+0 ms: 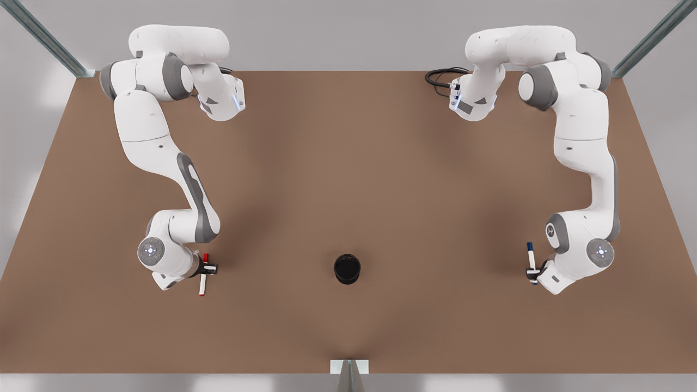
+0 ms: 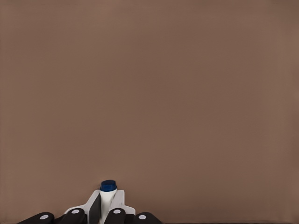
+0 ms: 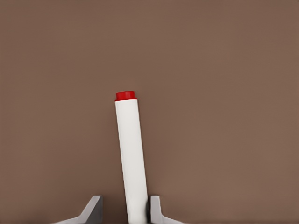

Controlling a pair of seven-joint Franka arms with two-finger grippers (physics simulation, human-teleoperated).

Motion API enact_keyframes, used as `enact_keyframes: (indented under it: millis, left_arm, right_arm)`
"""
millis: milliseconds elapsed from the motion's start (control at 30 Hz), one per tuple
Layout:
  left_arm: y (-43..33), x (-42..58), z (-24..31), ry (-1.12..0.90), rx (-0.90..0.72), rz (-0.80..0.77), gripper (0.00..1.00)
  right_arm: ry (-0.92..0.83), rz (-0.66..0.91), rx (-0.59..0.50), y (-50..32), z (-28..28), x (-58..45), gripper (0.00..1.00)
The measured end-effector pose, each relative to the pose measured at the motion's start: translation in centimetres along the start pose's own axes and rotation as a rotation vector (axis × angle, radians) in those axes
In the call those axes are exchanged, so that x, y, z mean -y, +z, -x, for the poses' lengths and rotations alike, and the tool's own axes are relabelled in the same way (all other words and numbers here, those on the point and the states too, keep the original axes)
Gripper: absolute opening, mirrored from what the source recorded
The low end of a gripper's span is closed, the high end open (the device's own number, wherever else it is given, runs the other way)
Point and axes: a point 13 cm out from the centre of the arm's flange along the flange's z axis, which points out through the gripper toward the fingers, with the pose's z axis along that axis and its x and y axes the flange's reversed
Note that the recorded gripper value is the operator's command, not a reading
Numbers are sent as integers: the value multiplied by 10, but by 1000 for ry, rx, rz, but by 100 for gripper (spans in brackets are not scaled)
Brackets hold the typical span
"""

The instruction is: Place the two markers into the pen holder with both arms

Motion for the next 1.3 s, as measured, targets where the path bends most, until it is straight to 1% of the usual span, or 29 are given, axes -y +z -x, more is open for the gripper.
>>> enact_keyframes:
  millis: [100, 133, 167, 200, 267, 333, 367, 467, 500, 633, 767, 867, 967, 1200, 1300]
  left_arm:
    - [-80, 88, 25, 100, 46, -72, 21]
    - [-106, 127, 28, 146, 56, -105, 21]
    - [-127, 164, 27, 191, 59, -138, 21]
    - [-145, 206, 25, 242, 62, -176, 21]
    - [-180, 313, 16, 364, 81, -277, 21]
    - [-197, 418, 5, 456, 107, -367, 21]
    - [-199, 453, 2, 473, 122, -403, 21]
    - [-199, 535, -3, 476, 192, -498, 21]
    - [-205, 556, -2, 466, 226, -526, 21]
    - [-213, 595, 20, 376, 383, -602, 21]
    - [-217, 626, 45, 275, 550, -662, 21]
    - [-241, 625, 67, 199, 678, -694, 21]
    - [-260, 615, 84, 135, 772, -710, 21]
    - [-240, 581, 110, 46, 854, -683, 21]
    - [-200, 582, 93, 49, 828, -658, 21]
  right_arm:
    - [3, 1, 0, 0, 0, 0, 42]
    - [4, 1, 0, 0, 0, 0, 42]
    - [5, 1, 0, 0, 0, 0, 42]
    - [7, 2, 1, 0, 0, 0, 39]
    - [9, 3, 3, -1, 1, 0, 37]
    - [11, 4, 2, -1, 1, -1, 36]
    - [11, 4, 1, 0, 1, -1, 36]
    - [13, 7, 1, 0, 1, -1, 22]
    - [13, 9, 2, -1, 1, -1, 21]
    - [0, 17, 15, -10, 4, -10, 21]
    - [-24, 30, 73, -57, 15, -26, 21]
    - [-57, 36, 124, -97, 22, -40, 21]
    - [-91, 48, 162, -130, 23, -61, 21]
    - [-164, 85, 224, -163, 21, -114, 21]
    - [-193, 102, 270, -178, 23, -137, 21]
